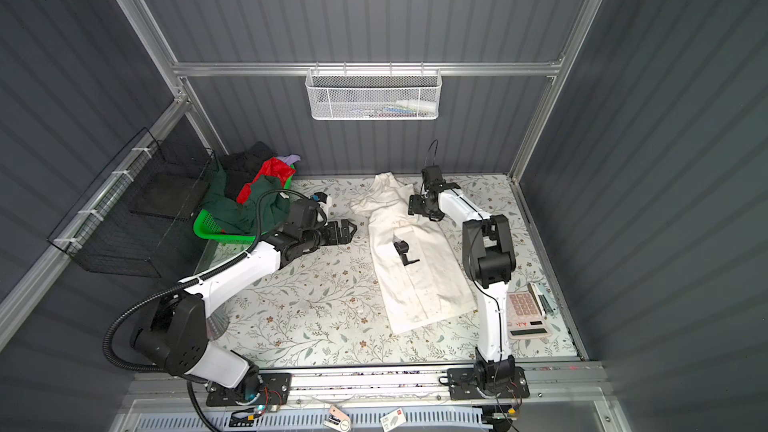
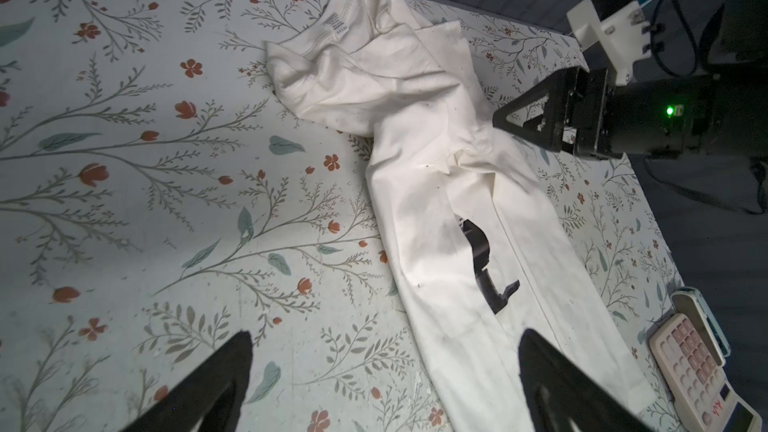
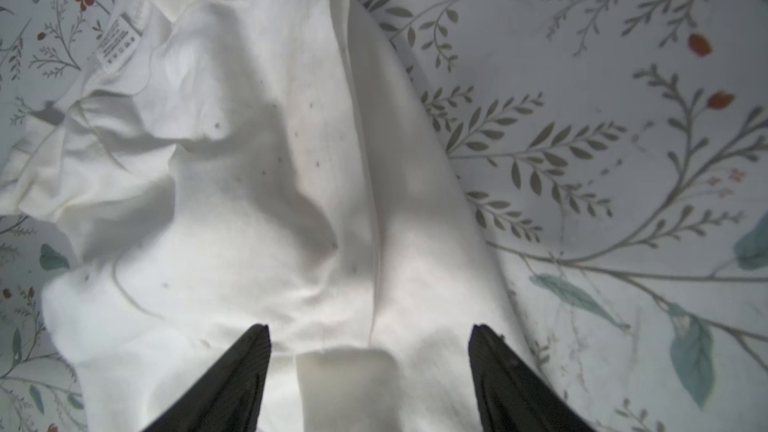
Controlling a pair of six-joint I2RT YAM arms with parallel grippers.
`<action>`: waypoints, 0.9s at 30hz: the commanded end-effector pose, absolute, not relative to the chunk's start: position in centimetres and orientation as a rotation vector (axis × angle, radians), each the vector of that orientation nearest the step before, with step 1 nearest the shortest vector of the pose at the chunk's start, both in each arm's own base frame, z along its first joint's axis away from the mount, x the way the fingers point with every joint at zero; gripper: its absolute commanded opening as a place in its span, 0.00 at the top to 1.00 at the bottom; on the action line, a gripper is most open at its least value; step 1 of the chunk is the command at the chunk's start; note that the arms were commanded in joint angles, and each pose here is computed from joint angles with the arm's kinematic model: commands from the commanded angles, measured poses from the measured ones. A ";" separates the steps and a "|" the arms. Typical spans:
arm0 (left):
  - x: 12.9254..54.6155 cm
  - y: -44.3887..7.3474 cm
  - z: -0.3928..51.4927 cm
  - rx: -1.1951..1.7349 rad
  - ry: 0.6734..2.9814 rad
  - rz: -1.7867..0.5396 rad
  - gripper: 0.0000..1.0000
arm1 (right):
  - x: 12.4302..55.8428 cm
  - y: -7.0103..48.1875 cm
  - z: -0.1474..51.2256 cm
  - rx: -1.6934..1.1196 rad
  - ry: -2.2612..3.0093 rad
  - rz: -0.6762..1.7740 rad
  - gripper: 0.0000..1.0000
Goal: Fold and stack the t-shirts
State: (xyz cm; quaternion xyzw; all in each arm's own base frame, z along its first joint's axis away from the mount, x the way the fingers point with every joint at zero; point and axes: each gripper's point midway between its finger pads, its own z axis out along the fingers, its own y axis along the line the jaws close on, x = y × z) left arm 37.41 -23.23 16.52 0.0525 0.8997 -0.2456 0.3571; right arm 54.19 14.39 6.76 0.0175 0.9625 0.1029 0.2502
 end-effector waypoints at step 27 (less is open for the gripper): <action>36.3 -20.7 12.5 0.164 2.499 -0.414 0.00 | 56.8 9.6 1.3 0.330 2.754 0.185 0.94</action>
